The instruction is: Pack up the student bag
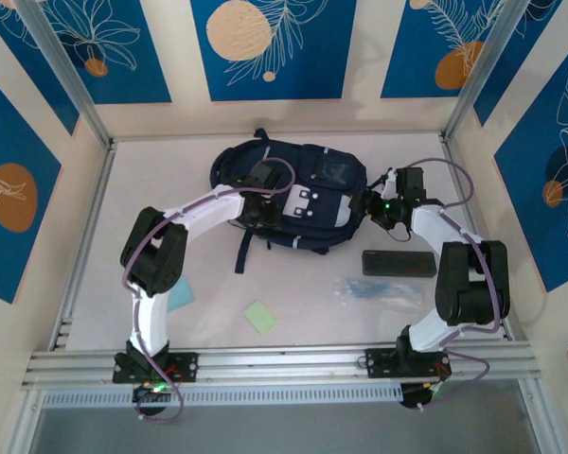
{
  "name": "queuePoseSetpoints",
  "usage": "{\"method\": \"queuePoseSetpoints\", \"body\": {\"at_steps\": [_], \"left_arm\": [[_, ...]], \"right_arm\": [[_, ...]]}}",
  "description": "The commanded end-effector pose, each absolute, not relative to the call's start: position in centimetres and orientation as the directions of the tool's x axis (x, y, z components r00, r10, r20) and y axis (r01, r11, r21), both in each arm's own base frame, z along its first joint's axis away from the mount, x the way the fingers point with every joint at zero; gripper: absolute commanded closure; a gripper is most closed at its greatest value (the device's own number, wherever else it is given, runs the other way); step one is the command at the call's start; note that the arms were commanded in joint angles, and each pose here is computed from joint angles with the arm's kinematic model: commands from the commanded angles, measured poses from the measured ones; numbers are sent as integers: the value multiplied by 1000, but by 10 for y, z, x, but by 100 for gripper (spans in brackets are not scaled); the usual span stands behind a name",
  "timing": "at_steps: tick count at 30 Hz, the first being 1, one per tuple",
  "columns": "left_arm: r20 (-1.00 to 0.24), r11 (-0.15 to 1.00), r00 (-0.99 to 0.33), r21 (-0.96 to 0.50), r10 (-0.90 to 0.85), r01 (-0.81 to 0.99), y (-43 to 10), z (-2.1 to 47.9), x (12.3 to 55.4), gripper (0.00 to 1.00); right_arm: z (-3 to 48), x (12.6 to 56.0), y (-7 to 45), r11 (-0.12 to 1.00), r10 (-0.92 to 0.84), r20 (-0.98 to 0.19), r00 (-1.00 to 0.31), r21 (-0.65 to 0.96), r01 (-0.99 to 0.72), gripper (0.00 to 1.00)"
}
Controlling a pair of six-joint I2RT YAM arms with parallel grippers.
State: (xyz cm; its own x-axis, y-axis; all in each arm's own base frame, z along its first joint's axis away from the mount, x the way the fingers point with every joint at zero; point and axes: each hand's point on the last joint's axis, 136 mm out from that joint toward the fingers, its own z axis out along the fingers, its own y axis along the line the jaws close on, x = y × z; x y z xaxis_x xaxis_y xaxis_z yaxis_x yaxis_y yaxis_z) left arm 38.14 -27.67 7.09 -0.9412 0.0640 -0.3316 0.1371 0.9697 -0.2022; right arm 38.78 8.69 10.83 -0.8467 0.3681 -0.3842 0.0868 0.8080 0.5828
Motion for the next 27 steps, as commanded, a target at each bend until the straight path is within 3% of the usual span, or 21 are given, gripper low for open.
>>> {"method": "queuePoseSetpoints", "body": {"at_steps": [1, 6, 10, 15, 21, 27], "left_arm": [[-314, 953, -928, -158, 198, 257, -265, 82, 374, 69], [-369, 960, -926, -221, 80, 171, -250, 96, 391, 55], [-397, 958, -918, -269, -15, 101, -232, 106, 399, 49], [-443, 923, -896, -330, 34, 198, -244, 116, 395, 45], [-427, 832, -889, -423, 167, 359, -274, 112, 383, 49], [-355, 800, -899, -443, 258, 405, -280, 88, 370, 57]], "right_arm": [[143, 386, 113, 820, 262, -450, -854, 571, -49, 28], [161, 382, 163, 799, 152, -477, -866, 575, -177, 28], [157, 382, 194, 790, 97, -468, -878, 573, -218, 29], [149, 386, 195, 797, 119, -445, -887, 576, -182, 29], [149, 384, 187, 813, 148, -441, -885, 564, -145, 29], [151, 380, 176, 824, 177, -442, -879, 555, -113, 29]]}}
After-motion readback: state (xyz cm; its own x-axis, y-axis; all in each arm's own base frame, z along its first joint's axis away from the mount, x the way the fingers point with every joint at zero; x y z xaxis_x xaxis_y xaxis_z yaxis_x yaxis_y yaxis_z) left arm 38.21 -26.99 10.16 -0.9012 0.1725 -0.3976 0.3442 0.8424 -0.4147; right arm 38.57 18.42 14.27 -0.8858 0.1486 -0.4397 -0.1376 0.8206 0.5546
